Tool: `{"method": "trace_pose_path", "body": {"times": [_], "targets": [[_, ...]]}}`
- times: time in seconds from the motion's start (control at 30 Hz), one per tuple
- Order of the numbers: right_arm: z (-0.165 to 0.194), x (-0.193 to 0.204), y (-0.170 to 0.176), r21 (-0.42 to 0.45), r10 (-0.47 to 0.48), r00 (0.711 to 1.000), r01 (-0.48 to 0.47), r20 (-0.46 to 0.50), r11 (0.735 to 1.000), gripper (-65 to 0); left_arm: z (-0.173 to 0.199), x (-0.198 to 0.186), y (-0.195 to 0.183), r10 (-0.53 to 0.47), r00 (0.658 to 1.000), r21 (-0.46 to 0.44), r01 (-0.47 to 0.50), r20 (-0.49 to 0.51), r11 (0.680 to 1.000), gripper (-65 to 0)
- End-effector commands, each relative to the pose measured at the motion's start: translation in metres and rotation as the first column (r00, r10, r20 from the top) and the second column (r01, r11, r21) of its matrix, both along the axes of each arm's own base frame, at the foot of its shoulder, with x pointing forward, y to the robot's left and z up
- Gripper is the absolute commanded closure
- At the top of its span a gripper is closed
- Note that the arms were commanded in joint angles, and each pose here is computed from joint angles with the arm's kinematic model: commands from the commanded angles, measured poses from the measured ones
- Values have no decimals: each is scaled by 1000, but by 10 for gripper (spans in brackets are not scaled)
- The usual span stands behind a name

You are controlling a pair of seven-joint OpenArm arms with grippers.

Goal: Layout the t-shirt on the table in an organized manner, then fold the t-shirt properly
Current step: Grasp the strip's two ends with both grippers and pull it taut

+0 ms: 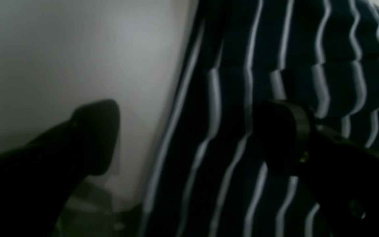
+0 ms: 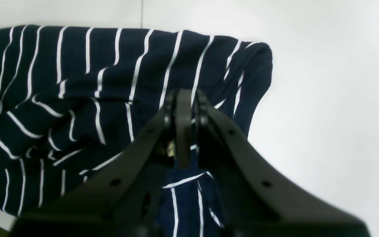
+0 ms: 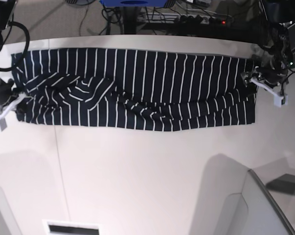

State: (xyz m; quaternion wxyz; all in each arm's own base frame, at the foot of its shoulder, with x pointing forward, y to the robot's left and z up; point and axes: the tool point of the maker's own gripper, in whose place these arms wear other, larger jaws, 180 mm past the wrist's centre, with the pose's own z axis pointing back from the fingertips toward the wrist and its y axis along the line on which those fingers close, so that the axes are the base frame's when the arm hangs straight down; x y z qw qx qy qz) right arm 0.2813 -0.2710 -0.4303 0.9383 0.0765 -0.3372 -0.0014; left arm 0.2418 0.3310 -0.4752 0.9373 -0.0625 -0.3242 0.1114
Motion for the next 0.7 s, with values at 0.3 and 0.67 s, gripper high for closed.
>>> {"method": "trace_pose_path", "body": {"times": [0.3,0.67], "targets": [[13,10,-6,-10,0,999,1,47,1000,-27,-16,3,-11,6,1000,-41,-7,-6,999,-321],[12,9,-6,-11,0,999,1,45,1000,-27,23,26,27,-53,998,118,48,44,992,0]]}}
